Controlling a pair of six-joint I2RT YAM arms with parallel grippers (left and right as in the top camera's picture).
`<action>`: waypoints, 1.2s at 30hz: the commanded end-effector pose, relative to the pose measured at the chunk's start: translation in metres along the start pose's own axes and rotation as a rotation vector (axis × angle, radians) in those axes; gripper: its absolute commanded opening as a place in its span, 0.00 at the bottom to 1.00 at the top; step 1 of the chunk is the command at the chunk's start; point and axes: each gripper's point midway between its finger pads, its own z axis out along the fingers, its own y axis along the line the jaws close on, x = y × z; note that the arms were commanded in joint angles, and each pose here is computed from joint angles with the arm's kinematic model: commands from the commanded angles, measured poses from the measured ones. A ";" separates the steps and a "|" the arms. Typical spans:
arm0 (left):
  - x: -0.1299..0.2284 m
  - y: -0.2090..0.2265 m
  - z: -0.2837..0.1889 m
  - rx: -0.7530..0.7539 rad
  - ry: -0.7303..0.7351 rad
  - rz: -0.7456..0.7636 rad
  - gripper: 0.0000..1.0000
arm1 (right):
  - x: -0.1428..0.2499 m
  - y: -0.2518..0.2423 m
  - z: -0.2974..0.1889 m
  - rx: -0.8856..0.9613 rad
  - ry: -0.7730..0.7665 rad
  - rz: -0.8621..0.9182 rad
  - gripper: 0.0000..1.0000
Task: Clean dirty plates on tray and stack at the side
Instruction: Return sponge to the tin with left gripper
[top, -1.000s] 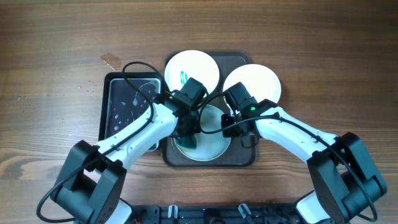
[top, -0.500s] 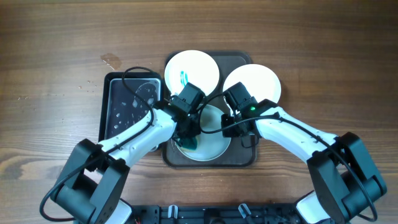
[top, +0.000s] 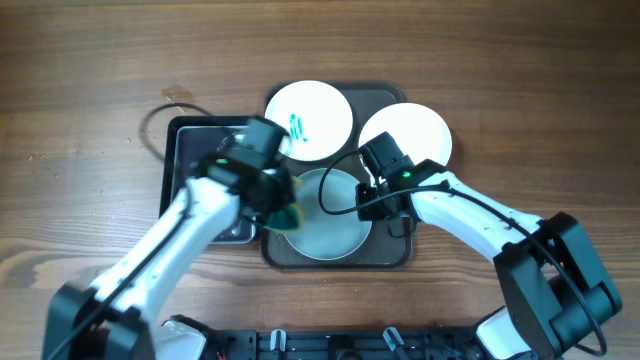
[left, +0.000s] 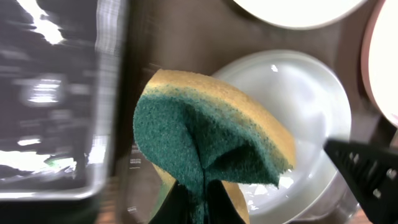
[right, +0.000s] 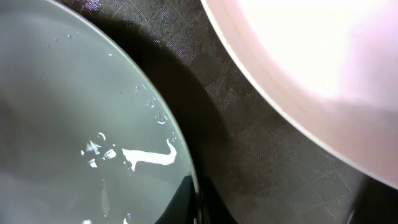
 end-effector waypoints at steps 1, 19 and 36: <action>-0.028 0.045 -0.023 -0.129 -0.115 -0.071 0.04 | -0.004 -0.007 0.003 0.037 -0.012 0.005 0.04; -0.048 0.112 0.003 -0.262 -0.134 -0.241 0.22 | -0.029 0.003 -0.054 0.055 -0.103 -0.138 0.04; -0.055 0.089 -0.113 -0.055 -0.484 -0.239 1.00 | -0.052 0.036 -0.117 -0.058 -0.190 -0.149 0.04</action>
